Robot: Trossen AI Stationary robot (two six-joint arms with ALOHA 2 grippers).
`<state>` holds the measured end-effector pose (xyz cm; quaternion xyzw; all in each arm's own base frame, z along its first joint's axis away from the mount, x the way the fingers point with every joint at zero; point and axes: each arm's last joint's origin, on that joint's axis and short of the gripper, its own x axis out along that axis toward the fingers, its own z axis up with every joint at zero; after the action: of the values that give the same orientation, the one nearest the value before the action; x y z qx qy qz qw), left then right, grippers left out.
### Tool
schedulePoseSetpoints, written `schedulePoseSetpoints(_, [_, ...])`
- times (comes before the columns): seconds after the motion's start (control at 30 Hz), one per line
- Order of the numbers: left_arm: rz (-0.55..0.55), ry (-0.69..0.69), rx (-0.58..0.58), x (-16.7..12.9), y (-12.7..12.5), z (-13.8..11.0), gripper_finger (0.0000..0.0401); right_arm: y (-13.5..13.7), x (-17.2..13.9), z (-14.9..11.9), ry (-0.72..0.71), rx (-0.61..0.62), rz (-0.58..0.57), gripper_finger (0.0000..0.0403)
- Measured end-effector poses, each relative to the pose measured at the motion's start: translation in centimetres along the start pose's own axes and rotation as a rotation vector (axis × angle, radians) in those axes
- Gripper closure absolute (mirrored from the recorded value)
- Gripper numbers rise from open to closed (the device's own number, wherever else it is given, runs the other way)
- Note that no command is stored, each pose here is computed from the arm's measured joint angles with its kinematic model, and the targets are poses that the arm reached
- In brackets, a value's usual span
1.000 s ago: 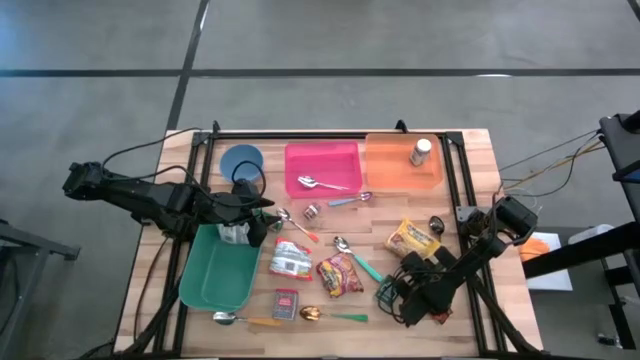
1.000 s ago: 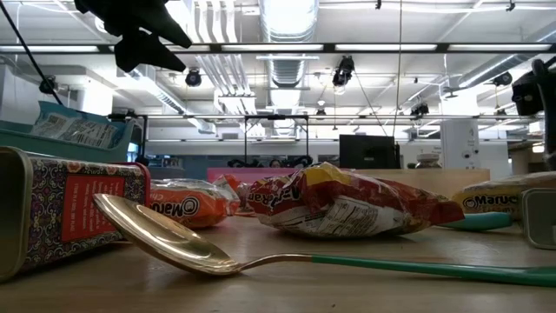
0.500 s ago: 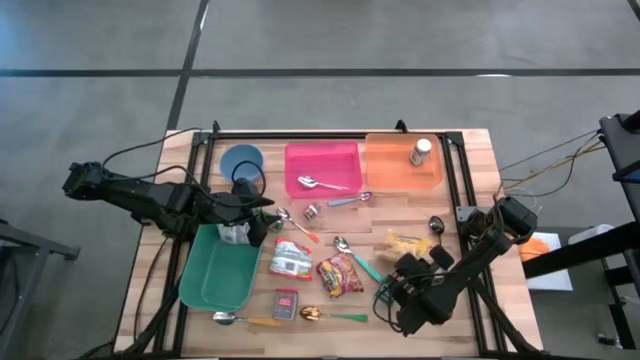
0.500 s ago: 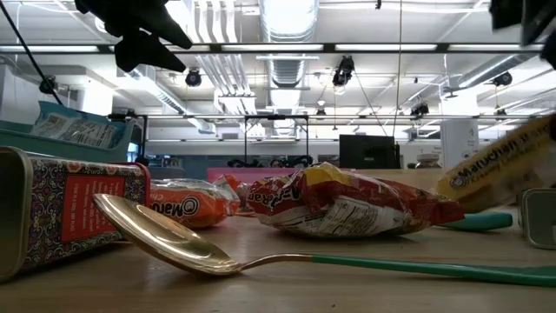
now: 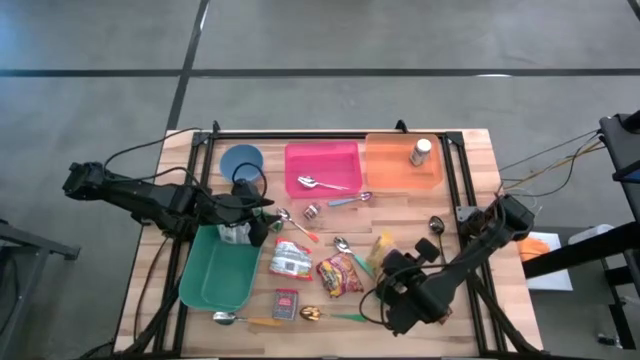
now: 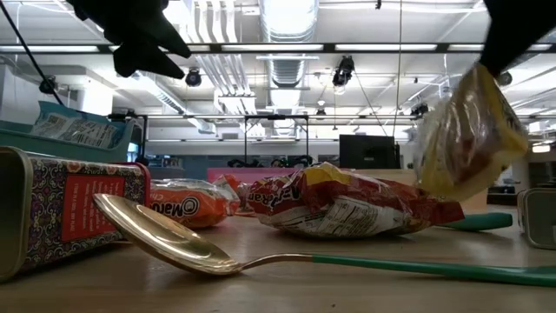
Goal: Pick & Place Food Item
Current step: Put the yellow noodle pack into the green bin
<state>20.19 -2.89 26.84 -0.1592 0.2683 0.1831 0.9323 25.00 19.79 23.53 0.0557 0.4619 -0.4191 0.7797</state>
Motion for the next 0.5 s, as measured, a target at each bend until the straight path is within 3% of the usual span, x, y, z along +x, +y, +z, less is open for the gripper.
schedulePoseSetpoints(0.3, [-0.025, -0.043, 0.009, 0.0, -0.3, 0.4, 0.0146, 0.2, -1.0, 1.8, -0.106, -0.115, 0.028, 0.0392])
schedulePoseSetpoints(0.5, [-0.058, -0.064, -0.013, 0.4, -0.3, 0.1, 0.0146, 0.3, -1.6, 2.5, -0.151, -0.289, 0.035, 0.0392])
